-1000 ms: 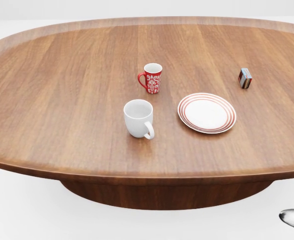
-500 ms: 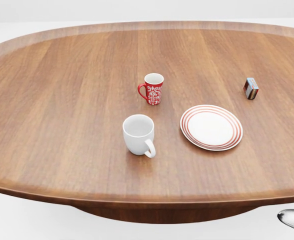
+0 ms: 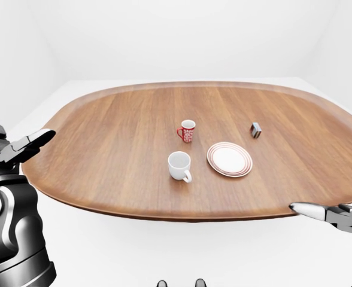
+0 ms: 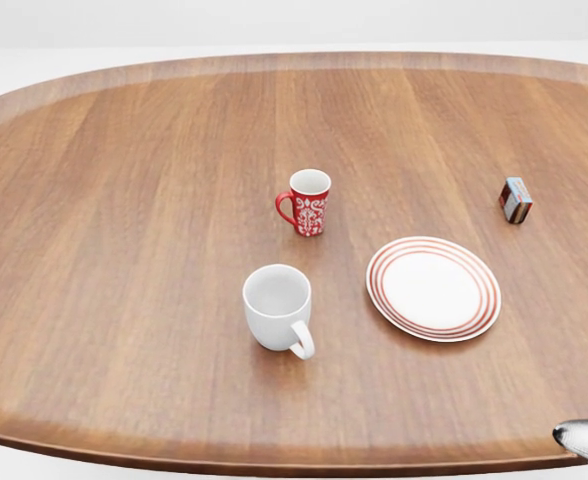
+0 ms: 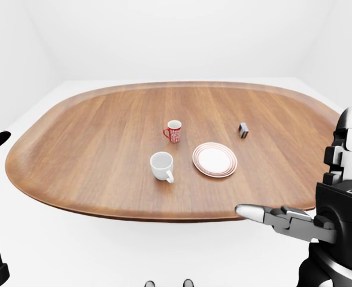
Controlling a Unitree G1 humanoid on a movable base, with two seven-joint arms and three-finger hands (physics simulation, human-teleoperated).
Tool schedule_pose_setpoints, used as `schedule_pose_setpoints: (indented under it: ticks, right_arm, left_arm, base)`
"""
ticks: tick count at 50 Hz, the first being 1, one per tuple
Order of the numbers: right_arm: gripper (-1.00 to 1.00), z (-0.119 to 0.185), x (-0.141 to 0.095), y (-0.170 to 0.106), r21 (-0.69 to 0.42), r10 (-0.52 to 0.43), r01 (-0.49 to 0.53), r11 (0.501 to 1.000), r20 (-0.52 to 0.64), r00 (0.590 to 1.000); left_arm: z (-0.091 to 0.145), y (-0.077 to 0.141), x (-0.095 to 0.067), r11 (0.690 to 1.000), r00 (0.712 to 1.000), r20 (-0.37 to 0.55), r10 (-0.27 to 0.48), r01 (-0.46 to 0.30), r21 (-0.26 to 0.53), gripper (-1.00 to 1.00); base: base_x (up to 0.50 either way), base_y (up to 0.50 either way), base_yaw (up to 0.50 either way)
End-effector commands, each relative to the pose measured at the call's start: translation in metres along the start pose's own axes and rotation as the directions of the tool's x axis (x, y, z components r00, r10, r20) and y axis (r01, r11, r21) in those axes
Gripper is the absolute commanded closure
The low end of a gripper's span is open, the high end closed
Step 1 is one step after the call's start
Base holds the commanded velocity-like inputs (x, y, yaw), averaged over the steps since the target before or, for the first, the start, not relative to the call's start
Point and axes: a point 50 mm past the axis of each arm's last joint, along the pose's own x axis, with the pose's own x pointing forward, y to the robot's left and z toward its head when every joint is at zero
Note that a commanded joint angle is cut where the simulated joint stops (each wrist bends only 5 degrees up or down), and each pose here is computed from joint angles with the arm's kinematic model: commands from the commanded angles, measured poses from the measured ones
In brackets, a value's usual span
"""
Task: Put the white mug on the plate.
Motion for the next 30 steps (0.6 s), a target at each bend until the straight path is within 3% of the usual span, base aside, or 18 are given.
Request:
schedule_pose_setpoints:
  ticks: [1, 30]
  right_arm:
    - [-1.00, 0.0005, -0.0002, -0.0001, 0.000, 0.001, -0.001, 1.000, 0.002, 1.000]
    - [-1.00, -0.0028, 0.0000, 0.0017, 0.002, 0.010, -0.010, 1.000, -0.013, 1.000]
  left_arm:
    - [0.0035, -0.0003, -0.0005, 1.000, 1.000, 0.013, 0.000, 0.000, -0.005, -1.00]
    - [0.0021, -0.0004, 0.0005, 1.000, 1.000, 0.007, 0.000, 0.000, -0.005, -1.00]
  base:
    - [0.23, 0.00, 0.00]
    - [0.23, 0.00, 0.00]
